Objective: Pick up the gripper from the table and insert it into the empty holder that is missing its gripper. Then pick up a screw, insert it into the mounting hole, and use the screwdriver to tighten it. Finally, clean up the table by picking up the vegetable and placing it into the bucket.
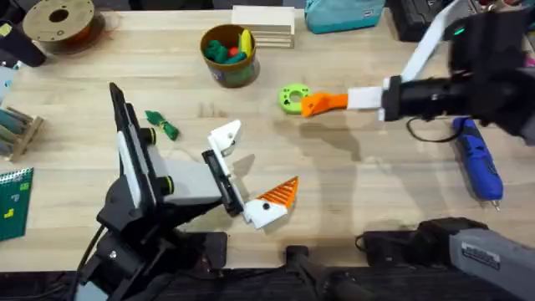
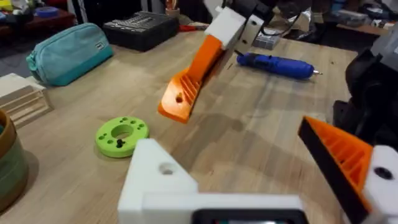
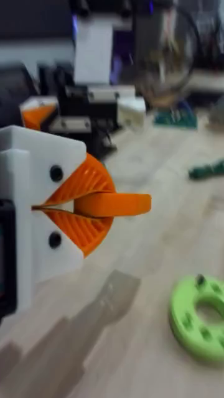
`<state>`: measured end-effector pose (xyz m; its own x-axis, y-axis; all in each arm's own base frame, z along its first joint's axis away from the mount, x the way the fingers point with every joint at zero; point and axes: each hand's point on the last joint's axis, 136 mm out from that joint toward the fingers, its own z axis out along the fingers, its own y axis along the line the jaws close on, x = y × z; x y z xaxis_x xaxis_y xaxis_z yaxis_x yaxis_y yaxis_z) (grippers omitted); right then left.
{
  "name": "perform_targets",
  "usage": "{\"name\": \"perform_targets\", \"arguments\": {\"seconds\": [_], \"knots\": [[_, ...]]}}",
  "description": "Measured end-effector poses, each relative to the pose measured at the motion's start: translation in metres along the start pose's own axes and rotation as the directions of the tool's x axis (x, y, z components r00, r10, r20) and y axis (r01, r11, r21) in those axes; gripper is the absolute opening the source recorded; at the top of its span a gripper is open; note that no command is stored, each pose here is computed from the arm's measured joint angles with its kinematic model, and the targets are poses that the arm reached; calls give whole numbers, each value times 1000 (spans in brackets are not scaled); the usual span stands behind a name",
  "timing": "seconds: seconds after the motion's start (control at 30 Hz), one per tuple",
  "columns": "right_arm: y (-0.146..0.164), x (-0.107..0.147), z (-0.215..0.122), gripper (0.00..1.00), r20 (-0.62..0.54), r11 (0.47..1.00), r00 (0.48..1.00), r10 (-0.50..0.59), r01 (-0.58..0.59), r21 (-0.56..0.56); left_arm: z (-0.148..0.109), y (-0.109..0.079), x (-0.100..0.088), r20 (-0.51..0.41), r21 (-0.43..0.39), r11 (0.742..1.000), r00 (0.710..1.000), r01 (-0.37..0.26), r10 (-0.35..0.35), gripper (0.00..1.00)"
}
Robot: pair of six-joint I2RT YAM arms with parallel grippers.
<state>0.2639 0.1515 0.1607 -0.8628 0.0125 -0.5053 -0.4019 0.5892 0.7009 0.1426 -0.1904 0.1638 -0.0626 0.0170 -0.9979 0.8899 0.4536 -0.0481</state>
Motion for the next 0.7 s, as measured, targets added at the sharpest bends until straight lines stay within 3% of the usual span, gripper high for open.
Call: {"name": "perform_targets", "arguments": {"seconds": [0.17,0.33,0.37,0.7], "knots": [[26,19,21,19,-147,955,979,143,-176,-240,0,0,0,0,0,1000,1000,0,0,987],[49,29,36,19,-284,862,940,188,-297,-411,0,0,0,0,0,1000,1000,0,0,987],[58,36,42,19,-361,813,908,212,-369,-451,0,0,0,1,0,1000,1000,3,-3,987],[89,39,51,19,-440,760,888,132,-375,-530,0,0,0,1,0,996,996,92,-92,987]]}}
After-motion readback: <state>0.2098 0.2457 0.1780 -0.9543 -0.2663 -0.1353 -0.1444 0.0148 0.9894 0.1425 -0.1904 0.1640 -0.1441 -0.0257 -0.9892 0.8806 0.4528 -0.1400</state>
